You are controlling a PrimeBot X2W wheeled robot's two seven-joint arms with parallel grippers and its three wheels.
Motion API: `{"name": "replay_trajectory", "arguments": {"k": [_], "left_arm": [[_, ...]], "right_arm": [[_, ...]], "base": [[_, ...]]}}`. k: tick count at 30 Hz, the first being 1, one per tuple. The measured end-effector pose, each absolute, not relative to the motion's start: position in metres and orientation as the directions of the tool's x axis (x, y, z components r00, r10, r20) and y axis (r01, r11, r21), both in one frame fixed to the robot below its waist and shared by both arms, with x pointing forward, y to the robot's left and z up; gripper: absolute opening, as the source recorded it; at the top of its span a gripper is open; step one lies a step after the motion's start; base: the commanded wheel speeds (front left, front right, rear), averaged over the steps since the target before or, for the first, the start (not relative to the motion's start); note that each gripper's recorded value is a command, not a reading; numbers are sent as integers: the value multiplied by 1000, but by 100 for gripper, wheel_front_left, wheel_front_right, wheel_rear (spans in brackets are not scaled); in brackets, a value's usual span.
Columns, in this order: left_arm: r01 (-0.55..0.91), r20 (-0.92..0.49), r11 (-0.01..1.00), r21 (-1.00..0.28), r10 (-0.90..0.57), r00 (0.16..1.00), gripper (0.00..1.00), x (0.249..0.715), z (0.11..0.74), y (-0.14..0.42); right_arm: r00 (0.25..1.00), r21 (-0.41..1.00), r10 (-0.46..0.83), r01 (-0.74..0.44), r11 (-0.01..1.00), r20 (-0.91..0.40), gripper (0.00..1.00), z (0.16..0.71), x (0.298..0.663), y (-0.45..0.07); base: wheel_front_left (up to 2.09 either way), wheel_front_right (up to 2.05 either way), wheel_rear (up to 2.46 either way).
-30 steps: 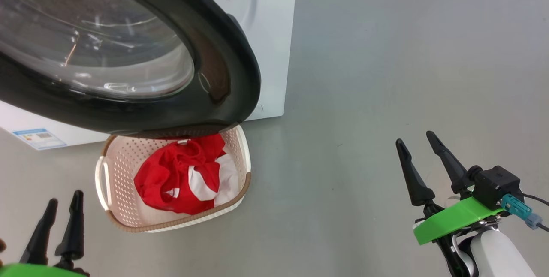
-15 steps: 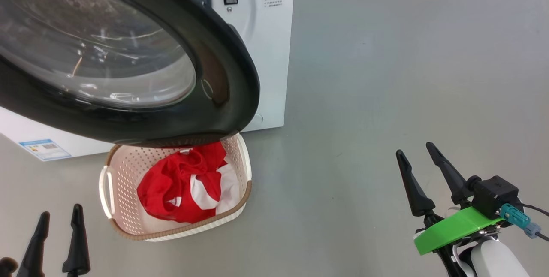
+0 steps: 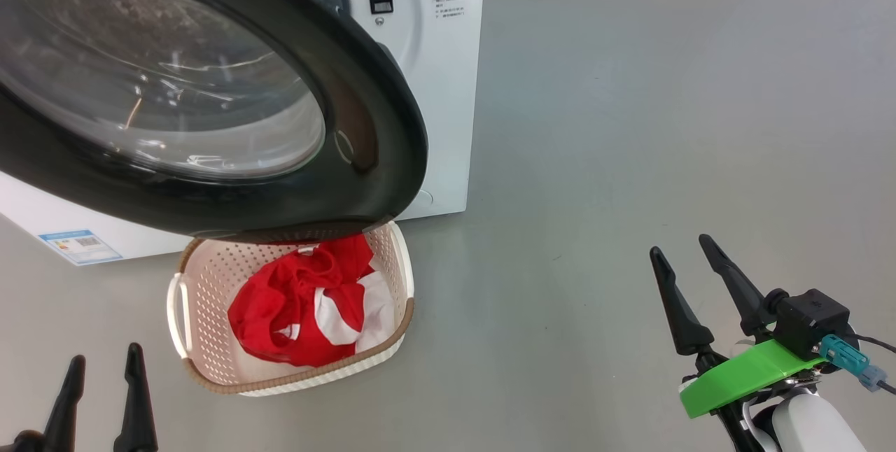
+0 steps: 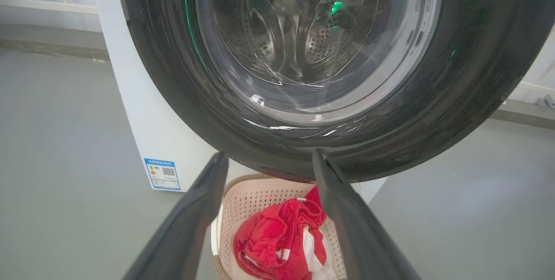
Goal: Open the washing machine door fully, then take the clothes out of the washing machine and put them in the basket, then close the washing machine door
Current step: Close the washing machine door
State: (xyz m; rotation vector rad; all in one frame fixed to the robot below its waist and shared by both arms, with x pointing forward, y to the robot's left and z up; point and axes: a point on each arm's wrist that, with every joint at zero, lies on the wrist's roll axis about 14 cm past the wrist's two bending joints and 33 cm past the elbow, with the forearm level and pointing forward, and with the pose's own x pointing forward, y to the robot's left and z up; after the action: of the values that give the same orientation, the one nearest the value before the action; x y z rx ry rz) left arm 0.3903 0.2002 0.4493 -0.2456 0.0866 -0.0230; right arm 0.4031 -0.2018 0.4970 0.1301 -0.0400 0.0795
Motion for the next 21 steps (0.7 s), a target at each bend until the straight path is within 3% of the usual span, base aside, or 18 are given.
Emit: {"name": "replay_trajectory", "arguments": {"k": [21], "left_arm": [[-35,-68,967,-252,18,998,100,389,453,209]], "right_arm": [[996,134,77,-82,988,41,100,494,410,-201]], "base": [[0,0,0]]}}
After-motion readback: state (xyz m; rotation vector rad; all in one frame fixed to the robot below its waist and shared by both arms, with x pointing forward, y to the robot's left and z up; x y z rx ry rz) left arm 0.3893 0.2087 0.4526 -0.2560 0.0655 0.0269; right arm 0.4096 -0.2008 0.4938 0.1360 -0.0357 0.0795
